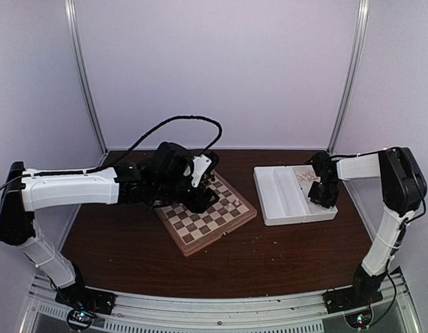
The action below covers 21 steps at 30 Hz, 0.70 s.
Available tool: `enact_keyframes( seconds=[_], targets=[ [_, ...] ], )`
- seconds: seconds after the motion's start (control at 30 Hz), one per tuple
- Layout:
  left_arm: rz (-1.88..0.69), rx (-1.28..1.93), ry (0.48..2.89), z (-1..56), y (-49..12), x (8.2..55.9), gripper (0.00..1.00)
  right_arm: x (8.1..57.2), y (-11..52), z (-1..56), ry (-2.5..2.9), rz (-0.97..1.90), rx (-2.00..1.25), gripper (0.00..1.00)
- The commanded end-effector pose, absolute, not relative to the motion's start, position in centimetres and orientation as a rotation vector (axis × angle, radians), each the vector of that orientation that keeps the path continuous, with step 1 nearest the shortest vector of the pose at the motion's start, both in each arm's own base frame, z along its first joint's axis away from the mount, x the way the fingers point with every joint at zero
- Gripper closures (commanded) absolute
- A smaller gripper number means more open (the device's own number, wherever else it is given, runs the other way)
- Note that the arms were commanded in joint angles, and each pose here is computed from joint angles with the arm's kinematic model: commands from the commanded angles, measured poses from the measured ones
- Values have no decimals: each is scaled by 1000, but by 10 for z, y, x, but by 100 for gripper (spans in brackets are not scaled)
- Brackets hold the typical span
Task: Set up the chess pieces on the board
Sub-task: Pick up the chess piece from the storage box.
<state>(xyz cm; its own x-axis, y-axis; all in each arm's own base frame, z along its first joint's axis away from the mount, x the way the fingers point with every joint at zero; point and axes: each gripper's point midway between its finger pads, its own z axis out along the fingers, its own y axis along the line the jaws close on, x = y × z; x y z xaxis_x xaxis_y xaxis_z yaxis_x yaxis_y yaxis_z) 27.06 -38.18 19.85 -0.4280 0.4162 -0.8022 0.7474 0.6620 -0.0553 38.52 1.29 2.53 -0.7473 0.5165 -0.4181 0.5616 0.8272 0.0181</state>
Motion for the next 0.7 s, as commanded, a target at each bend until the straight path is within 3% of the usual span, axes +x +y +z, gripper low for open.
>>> enact_keyframes(
  seconds=[0.0, 0.37, 0.67],
  targets=[
    [-543, 844, 2018, 216, -380, 276, 42, 396, 4, 25, 2565, -193, 855, 72],
    [-515, 851, 2025, 212, -375, 275, 42, 392, 3, 29, 2565, -199, 854, 93],
    [-531, 861, 2023, 211, -381, 277, 41, 383, 34, 64, 2599, 64, 619, 91]
  ],
)
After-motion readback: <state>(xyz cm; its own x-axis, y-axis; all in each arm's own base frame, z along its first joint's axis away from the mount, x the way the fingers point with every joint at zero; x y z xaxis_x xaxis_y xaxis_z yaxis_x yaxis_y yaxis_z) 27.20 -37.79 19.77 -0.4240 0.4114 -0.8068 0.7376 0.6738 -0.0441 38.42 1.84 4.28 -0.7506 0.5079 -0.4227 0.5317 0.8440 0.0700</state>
